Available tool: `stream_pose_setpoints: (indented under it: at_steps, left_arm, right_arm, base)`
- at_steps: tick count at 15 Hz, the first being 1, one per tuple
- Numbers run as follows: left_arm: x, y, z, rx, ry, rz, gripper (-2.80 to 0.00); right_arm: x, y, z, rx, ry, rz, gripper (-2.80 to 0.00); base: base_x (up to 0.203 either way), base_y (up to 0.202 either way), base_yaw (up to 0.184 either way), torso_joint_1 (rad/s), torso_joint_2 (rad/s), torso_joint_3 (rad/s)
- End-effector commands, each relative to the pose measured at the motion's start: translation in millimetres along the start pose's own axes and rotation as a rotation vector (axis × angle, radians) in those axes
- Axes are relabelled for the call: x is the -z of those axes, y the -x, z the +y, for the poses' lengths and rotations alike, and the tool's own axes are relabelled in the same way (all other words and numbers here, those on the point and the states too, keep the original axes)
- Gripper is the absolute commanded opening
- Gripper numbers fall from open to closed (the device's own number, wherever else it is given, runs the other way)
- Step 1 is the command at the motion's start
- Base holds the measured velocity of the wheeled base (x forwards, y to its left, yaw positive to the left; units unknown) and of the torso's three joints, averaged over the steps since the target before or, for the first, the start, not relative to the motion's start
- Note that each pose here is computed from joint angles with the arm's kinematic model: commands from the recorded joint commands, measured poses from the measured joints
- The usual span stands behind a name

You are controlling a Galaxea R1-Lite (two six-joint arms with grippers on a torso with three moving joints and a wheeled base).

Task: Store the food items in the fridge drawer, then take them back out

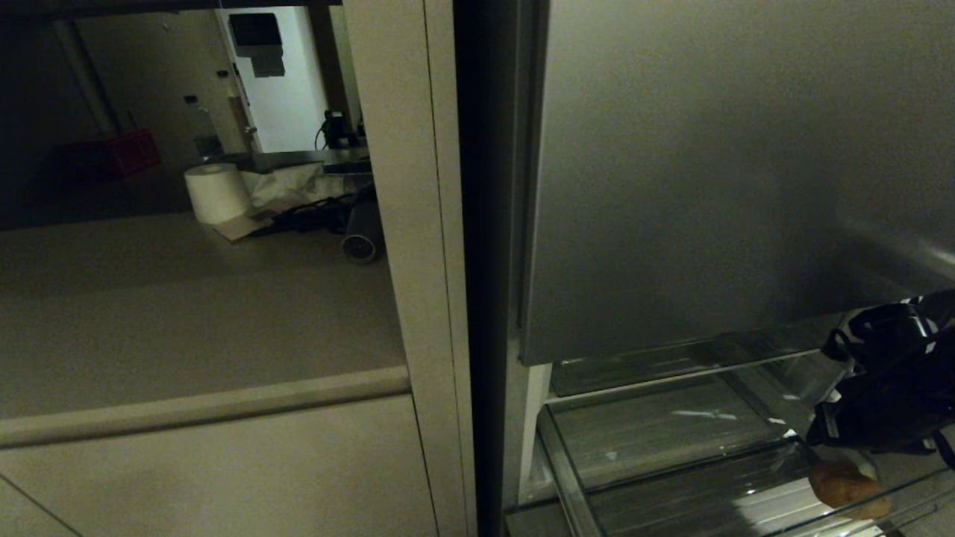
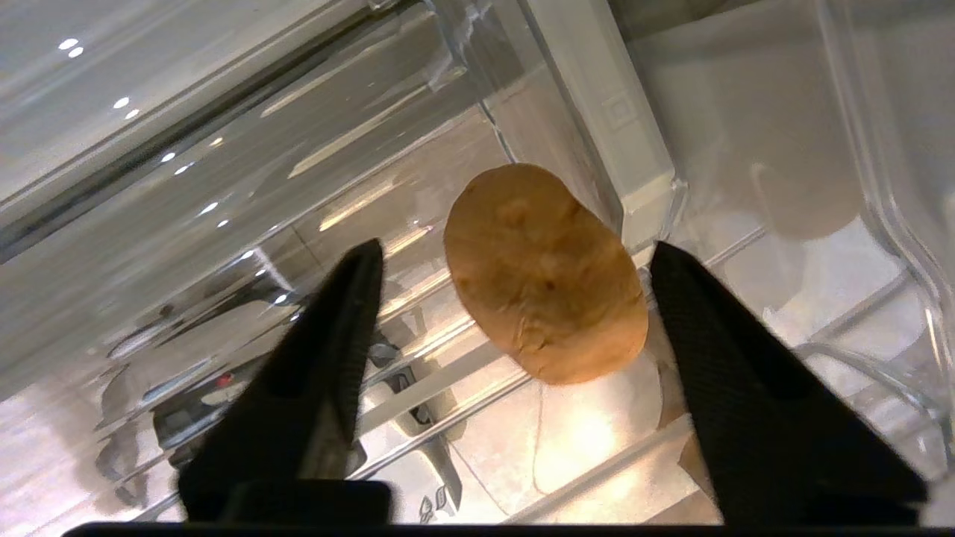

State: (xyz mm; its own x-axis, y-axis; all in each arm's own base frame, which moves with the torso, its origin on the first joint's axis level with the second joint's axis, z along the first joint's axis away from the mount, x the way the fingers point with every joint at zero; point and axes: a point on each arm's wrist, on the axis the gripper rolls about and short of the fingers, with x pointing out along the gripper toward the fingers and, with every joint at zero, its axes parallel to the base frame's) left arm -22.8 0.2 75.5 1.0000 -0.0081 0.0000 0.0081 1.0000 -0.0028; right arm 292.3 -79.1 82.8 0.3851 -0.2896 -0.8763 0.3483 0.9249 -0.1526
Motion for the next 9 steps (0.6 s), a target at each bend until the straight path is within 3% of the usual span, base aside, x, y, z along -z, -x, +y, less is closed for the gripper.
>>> stream_pose_setpoints:
  at_steps: [1,9]
  left_arm:
    - [0,0,0.0,0.000,0.000,0.000,-2.80]
    - [0,0,0.0,0.000,0.000,0.000,-2.80]
  right_arm:
    - [-1,-7,-1,0.005,0.022,0.017,0.00]
    - [-6,-35,-4,0.015,0.033,0.072,0.00]
  base:
    - [0.000,0.000,0.000,0.000,0.00,0.000]
    - [0.000,0.000,0.000,0.000,0.00,0.000]
